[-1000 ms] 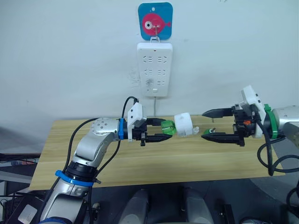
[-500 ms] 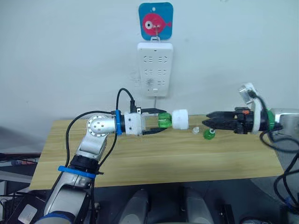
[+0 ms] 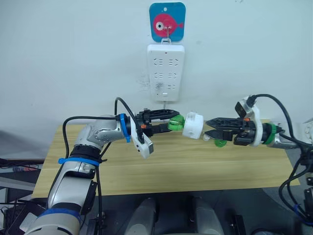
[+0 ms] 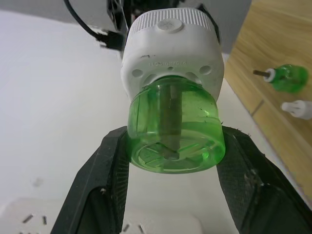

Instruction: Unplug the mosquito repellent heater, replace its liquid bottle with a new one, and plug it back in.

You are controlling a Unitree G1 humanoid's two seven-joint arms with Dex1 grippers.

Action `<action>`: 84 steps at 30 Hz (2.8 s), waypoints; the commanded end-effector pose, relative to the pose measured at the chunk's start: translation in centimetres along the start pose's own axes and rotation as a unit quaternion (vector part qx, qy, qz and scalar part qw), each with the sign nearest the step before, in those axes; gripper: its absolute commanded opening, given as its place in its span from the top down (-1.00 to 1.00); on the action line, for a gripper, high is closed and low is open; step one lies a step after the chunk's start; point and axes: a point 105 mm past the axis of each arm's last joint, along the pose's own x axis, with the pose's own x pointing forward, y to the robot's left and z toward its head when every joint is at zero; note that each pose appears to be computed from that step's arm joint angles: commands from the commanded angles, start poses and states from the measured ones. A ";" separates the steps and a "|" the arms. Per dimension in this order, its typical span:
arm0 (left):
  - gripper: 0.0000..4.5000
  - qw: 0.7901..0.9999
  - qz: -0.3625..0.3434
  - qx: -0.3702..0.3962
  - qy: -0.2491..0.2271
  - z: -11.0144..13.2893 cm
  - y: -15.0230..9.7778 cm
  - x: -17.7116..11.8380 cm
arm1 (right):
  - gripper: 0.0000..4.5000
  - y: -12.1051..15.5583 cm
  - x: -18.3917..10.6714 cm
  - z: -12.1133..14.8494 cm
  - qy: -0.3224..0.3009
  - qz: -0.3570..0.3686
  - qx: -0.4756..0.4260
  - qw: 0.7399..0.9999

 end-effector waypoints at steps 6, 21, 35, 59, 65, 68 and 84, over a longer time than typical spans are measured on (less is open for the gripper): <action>0.01 0.999 0.025 0.027 -0.009 0.3 0.9 0.2 | -1.00 1.8 1.0 1.2 -0.031 0.036 -0.028 0.999; 0.01 0.998 0.041 0.044 -0.012 0.3 1.1 0.2 | -1.00 2.9 0.7 0.8 0.003 0.094 -0.013 0.995; 0.01 0.996 0.066 0.061 -0.004 -0.2 2.5 0.3 | -1.00 1.7 0.6 0.1 -0.030 0.037 -0.035 0.998; 0.01 0.732 -0.061 -0.678 -0.031 1.4 1.1 -2.0 | -1.00 4.4 0.0 0.7 0.060 -0.051 -0.695 0.715; 0.01 0.737 -0.095 -0.668 -0.041 2.2 0.7 -1.8 | -1.00 5.2 0.9 -0.4 0.081 -0.003 -0.675 0.734; 0.01 0.740 -0.105 -0.662 -0.047 2.5 0.6 -1.4 | -1.00 5.5 1.5 -0.9 0.090 0.013 -0.666 0.740; 0.01 0.744 -0.107 -0.657 -0.053 3.0 0.7 -0.8 | -0.71 6.2 3.1 -1.5 0.092 0.049 -0.624 0.774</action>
